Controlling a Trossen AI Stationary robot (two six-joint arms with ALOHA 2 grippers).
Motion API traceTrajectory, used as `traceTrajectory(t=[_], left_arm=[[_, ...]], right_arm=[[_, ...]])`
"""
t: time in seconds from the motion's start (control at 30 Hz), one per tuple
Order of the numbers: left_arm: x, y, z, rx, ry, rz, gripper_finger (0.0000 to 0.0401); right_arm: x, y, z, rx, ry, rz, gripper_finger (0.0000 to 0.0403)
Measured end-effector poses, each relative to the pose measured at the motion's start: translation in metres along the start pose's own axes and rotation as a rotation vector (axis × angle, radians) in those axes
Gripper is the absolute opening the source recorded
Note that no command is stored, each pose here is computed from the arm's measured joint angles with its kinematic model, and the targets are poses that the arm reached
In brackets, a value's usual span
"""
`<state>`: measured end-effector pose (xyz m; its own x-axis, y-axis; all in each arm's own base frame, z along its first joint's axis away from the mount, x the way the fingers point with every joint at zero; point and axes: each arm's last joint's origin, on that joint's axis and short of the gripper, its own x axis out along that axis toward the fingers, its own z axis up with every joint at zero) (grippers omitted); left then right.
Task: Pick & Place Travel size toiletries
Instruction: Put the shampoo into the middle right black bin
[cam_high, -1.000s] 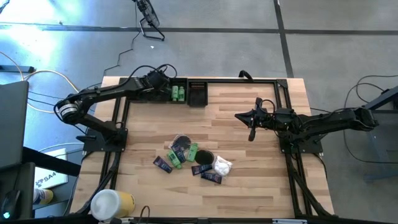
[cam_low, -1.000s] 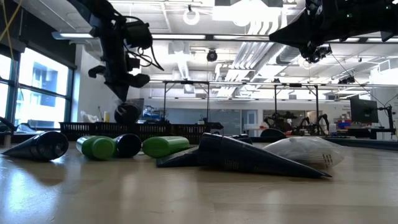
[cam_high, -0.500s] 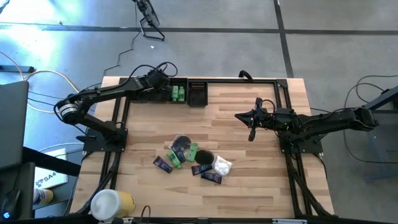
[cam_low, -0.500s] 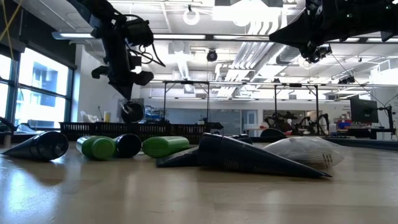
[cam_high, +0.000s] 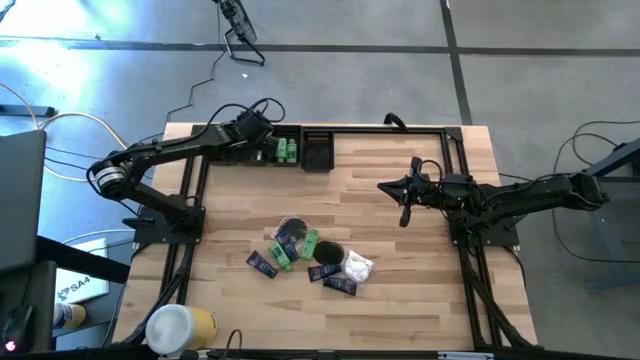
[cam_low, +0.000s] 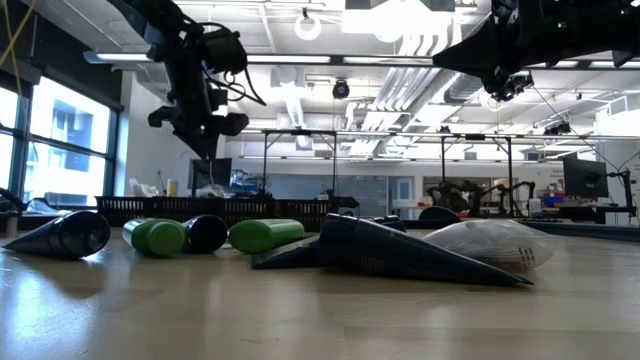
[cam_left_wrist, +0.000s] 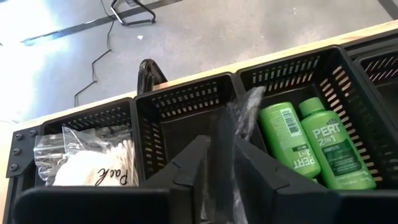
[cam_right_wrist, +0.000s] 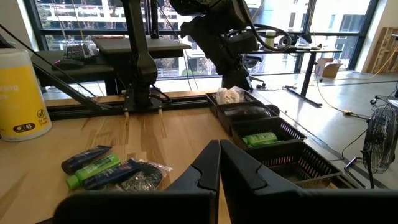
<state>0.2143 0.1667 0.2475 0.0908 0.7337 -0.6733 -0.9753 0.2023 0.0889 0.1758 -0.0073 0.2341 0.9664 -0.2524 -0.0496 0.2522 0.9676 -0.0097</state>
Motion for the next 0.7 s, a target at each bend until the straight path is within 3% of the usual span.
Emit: traceTrajectory(t=[0.27, 0.57, 0.7], left_arm=[[-0.001, -0.004, 0.003, 0.044, 0.013, -0.100, 0.0094], [-0.011, -0.021, 0.010, 0.142, -0.030, -0.312, 0.0011], [-0.012, -0.023, 0.009, 0.176, -0.025, -0.338, 0.0011]], right_arm=[[0.000, 0.000, 0.000, 0.000, 0.000, 0.000, 0.0004], [0.000, 0.000, 0.000, 0.000, 0.000, 0.000, 0.0004], [0.000, 0.000, 0.000, 0.000, 0.000, 0.000, 0.0004]])
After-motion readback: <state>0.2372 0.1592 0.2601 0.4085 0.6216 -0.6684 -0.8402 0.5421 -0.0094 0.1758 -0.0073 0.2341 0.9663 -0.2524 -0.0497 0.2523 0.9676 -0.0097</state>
